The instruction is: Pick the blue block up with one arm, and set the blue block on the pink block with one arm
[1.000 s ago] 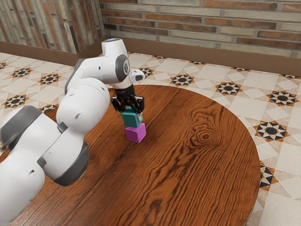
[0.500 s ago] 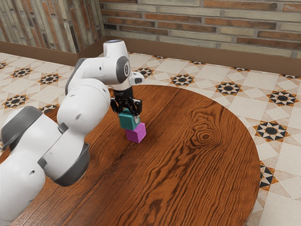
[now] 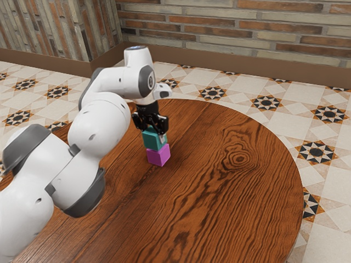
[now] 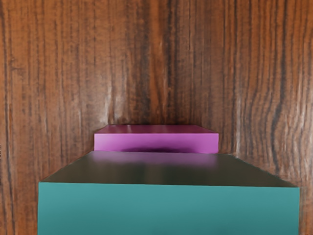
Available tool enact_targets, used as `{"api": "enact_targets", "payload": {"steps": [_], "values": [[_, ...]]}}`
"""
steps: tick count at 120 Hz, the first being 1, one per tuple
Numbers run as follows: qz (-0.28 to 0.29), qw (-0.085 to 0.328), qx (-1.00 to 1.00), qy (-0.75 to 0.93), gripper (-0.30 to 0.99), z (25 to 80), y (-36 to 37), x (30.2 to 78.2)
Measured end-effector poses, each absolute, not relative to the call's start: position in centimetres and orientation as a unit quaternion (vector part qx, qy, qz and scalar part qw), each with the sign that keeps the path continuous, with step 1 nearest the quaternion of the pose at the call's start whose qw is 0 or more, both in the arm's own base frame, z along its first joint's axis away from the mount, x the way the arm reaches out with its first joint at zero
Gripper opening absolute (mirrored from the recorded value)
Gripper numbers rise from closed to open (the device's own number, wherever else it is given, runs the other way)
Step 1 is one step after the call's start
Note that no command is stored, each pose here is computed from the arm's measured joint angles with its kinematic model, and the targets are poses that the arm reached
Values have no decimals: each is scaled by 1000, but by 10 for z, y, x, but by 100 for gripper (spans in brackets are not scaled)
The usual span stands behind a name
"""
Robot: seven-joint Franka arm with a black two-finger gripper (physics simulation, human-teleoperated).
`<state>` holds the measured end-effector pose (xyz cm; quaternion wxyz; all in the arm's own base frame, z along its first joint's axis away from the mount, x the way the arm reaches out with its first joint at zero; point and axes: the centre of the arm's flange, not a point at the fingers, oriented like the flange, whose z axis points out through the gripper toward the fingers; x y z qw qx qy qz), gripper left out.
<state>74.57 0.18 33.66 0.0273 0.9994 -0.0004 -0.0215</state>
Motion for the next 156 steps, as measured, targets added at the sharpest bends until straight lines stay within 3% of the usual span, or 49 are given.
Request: {"api": "enact_targets", "payload": {"steps": [156], "values": [[-12, 36, 999, -7, 36, 336, 5, 749]]}}
